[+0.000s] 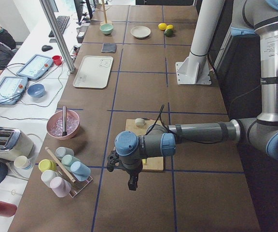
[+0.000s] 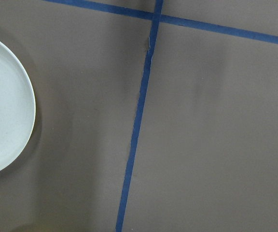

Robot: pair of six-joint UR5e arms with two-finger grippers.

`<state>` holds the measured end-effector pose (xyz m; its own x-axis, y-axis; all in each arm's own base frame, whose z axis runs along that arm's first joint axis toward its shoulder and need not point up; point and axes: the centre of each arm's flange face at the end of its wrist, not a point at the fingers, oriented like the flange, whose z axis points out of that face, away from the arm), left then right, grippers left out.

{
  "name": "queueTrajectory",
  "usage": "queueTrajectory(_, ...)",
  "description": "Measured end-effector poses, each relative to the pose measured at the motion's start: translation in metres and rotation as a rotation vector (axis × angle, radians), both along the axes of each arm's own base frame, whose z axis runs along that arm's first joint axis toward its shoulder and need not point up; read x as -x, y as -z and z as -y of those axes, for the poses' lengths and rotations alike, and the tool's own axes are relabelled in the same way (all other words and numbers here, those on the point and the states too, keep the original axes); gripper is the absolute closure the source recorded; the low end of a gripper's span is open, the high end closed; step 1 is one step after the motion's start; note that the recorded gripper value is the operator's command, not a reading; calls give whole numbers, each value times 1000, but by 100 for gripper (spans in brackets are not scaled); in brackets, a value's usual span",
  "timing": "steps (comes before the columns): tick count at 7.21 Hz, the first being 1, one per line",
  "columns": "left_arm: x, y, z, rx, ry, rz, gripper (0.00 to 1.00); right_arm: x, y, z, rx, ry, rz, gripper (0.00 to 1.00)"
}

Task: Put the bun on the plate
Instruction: 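Reach the right gripper to the rim of the white plate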

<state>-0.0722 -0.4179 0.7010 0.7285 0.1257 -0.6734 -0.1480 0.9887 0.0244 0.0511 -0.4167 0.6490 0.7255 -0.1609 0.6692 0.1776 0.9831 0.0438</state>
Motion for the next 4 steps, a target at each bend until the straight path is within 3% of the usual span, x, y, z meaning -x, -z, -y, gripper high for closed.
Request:
queueTrajectory(2,0,0,-2,1,0,-1,0,6,9,7,-17,5,5,0)
queueTrajectory(4,0,-1,-2,2,0,-2,0,19,23,16,-73,6,81,0)
